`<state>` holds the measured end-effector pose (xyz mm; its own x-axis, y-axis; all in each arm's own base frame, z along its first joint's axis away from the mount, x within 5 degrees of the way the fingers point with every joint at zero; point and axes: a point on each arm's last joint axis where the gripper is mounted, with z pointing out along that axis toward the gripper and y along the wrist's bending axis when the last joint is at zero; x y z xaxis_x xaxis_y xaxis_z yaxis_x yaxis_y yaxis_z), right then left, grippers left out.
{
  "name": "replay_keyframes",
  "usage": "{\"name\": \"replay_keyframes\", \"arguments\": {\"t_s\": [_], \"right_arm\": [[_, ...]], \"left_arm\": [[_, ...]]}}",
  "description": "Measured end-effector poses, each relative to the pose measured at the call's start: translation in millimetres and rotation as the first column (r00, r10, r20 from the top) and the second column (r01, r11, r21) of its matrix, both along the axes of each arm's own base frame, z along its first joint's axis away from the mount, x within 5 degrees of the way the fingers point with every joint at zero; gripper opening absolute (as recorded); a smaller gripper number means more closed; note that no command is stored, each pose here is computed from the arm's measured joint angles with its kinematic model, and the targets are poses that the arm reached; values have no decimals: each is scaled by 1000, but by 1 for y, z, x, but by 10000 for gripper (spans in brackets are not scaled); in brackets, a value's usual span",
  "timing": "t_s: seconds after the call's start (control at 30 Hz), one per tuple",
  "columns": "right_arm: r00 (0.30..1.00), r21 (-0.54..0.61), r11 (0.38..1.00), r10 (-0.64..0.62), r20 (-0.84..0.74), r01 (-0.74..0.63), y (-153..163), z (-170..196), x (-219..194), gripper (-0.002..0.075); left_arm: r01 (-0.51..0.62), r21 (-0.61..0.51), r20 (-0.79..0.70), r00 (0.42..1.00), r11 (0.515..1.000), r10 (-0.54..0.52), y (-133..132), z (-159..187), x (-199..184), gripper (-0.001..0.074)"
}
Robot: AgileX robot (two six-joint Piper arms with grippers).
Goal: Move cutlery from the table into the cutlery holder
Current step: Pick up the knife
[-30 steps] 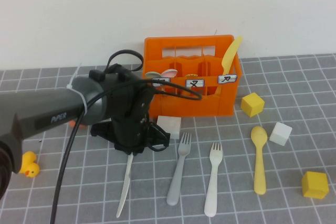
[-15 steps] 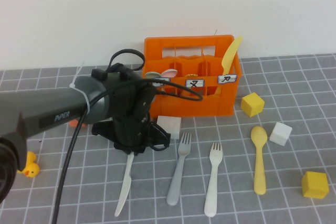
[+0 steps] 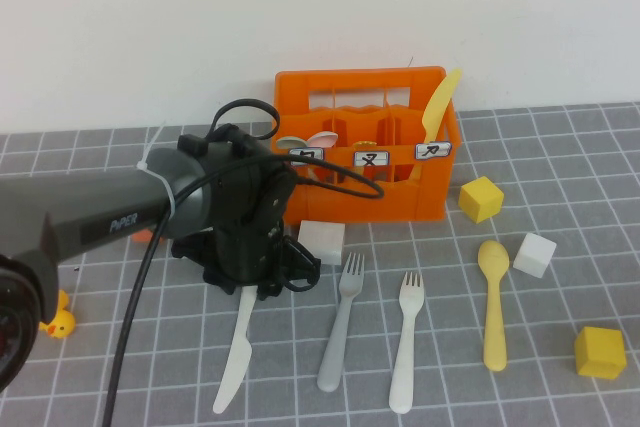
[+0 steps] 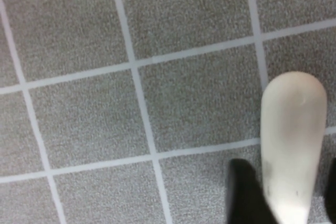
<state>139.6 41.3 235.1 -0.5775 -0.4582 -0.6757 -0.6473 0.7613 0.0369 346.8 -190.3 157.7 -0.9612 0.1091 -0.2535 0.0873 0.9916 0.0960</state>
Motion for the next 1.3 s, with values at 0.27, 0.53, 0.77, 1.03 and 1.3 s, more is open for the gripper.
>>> {"name": "replay_keyframes", "arguments": {"t_s": [0.27,0.53,0.77,1.03,1.3], "right_arm": [[1000,1,1000,3,-4,-3,0,0,0,-3],[1000,3,1000,6,-5,-6,0,0,-1,-3],[1000,4,1000,9,-3,-9,1,0,-1,-3],[1000,2,1000,17,-2,-17,1,0,-1,-3],[1000,1,1000,19,-2,-19,1,0,-1,-3]], "left_arm": [[7,-13,17,1000,1000,-7,-2,-1,2,337],[14,-43,53,999,999,-12,-4,0,5,270],[-33,-54,71,997,998,37,2,0,10,263],[20,-49,87,996,999,-16,2,0,12,263],[-13,-67,54,998,998,17,1,-1,9,263]]}}
